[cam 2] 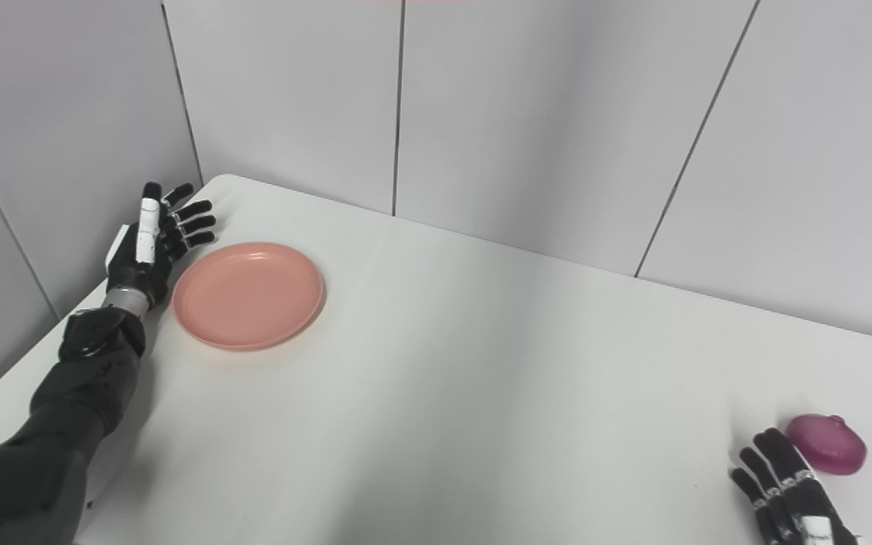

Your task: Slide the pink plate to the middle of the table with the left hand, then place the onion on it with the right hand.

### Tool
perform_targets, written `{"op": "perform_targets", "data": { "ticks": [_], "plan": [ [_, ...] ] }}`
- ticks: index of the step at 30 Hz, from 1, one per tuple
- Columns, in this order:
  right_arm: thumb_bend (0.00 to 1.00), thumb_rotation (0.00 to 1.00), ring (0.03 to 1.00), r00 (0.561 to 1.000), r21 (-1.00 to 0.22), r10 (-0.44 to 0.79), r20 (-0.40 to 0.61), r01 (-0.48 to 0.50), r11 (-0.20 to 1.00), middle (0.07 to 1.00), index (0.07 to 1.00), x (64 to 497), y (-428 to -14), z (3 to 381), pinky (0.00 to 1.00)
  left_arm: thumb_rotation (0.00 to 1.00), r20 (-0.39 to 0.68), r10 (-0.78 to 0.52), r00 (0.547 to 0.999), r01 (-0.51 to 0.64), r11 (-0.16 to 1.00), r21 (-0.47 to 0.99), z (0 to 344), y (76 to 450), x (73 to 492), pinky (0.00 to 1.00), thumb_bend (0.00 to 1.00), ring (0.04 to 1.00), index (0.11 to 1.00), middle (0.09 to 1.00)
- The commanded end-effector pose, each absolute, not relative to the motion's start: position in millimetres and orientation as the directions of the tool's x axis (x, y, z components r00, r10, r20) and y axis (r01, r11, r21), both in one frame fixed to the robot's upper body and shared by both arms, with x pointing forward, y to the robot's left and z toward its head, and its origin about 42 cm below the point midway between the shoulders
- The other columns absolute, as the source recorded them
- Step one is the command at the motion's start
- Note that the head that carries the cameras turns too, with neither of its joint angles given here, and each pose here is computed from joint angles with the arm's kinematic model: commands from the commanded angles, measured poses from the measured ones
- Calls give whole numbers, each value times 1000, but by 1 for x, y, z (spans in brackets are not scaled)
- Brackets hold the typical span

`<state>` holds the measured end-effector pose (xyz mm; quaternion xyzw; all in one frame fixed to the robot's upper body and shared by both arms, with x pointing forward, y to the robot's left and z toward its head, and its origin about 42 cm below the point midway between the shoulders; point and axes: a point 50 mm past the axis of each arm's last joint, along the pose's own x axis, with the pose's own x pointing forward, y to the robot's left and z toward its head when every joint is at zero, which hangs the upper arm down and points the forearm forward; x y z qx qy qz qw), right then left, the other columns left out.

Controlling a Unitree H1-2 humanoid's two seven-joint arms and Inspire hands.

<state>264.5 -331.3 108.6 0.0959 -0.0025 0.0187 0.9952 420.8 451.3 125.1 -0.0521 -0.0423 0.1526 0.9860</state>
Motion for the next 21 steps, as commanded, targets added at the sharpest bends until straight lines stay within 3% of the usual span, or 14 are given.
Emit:
{"op": "perform_targets", "data": {
  "ticks": [1, 7, 21],
  "plan": [
    [963, 726, 887, 992, 224, 40, -120, -13, 975, 880, 845, 249, -327, 84, 872, 943, 118, 285, 951, -266, 952, -150, 147, 448, 431, 726, 905, 749, 822, 753],
    [943, 728, 901, 993, 227, 42, -112, -15, 974, 894, 861, 248, -326, 86, 899, 976, 97, 237, 967, -214, 956, -201, 152, 426, 420, 703, 870, 741, 871, 758],
    [891, 749, 910, 993, 222, 48, -104, -24, 975, 902, 882, 248, -323, 90, 926, 953, 85, 108, 990, -78, 952, -295, 174, 372, 405, 698, 878, 764, 876, 785]
  ]
}}
